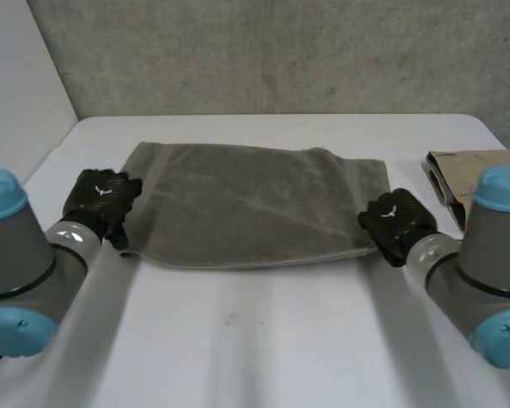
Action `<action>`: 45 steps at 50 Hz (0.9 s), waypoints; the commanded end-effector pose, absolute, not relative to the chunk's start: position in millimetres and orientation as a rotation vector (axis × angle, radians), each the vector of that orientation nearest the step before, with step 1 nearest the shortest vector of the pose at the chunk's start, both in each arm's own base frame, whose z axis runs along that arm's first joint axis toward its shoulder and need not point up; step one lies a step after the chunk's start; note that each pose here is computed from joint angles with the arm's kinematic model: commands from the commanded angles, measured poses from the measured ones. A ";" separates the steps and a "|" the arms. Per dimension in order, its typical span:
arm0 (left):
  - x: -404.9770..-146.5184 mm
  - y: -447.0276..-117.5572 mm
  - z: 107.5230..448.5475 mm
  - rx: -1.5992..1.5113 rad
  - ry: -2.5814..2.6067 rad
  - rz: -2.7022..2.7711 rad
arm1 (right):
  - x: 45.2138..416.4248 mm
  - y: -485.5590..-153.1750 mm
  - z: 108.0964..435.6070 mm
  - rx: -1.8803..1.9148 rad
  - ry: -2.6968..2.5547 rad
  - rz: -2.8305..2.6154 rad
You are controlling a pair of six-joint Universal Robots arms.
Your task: Fold the laundry.
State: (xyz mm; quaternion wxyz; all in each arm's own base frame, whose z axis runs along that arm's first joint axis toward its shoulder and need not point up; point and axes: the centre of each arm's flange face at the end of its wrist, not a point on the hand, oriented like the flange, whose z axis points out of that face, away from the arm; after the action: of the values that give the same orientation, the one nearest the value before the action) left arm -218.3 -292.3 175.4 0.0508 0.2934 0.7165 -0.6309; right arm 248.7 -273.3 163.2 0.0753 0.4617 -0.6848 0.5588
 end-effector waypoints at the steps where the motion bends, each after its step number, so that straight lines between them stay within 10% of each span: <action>1: -209.1 -287.0 168.7 0.876 2.203 -1.977 | 237.8 -281.1 163.7 1.231 -2.238 1.751; 45: -193.7 -333.9 111.0 0.683 2.431 -1.850 | 242.8 -275.6 159.0 1.211 -2.384 1.806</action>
State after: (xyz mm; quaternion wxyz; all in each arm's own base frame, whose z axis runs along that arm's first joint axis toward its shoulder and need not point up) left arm -191.7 -326.6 114.8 0.0031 0.2177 0.7781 -0.5892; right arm 242.9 -276.7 159.6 -0.0420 0.3747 -0.7374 0.5604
